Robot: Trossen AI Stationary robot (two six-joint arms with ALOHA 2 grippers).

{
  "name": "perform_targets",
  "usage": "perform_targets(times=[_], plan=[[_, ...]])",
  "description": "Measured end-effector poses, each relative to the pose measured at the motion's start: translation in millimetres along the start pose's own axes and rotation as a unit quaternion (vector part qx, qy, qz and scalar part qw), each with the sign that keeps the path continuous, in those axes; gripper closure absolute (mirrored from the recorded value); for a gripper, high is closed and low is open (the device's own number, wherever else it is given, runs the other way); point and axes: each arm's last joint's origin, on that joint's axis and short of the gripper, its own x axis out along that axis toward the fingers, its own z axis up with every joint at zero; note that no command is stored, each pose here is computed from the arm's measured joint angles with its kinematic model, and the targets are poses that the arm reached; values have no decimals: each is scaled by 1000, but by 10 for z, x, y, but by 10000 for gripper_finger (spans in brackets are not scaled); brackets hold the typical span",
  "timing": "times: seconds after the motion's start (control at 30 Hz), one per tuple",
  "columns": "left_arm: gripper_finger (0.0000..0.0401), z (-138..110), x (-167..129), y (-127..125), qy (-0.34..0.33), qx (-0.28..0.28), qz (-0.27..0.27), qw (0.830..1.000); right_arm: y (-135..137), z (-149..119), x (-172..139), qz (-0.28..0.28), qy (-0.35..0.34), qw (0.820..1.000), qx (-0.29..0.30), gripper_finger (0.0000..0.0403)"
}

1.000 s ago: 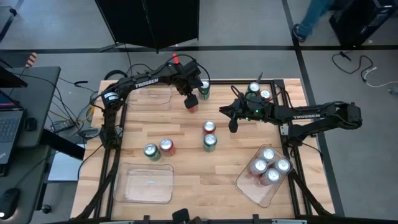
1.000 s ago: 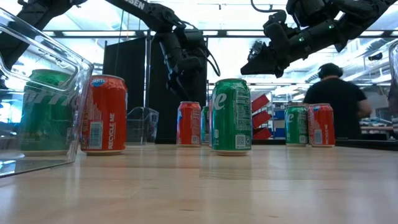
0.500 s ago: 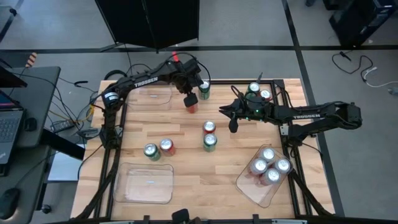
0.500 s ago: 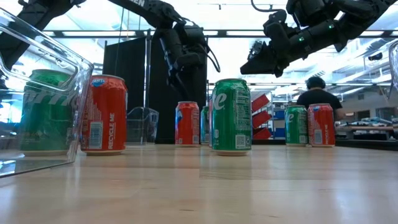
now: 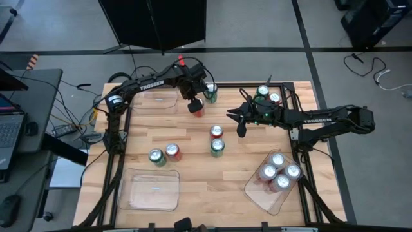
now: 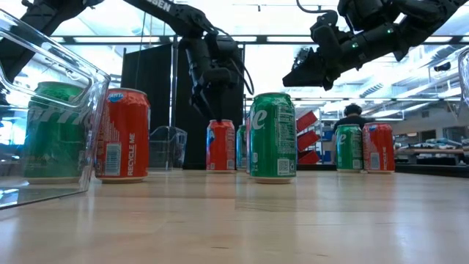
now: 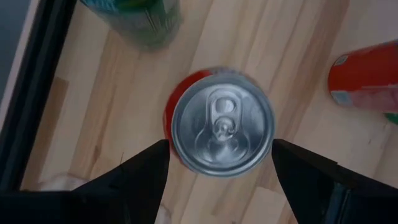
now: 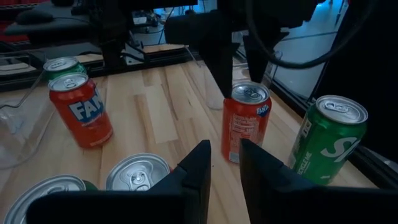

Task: Sort soda cans
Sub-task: Put the orange soda can into the top left transparent bin

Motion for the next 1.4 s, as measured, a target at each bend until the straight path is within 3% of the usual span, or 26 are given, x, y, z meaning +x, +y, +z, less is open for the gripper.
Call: perform_targets(times=[0.9,1.4], plan=[[118,185,212,31,-66,0,-26,997,0,-1,0,0,0,1000,0,325],[208,122,226,8,-40,15,-46,998,0,-1,0,0,1,1000,6,324]])
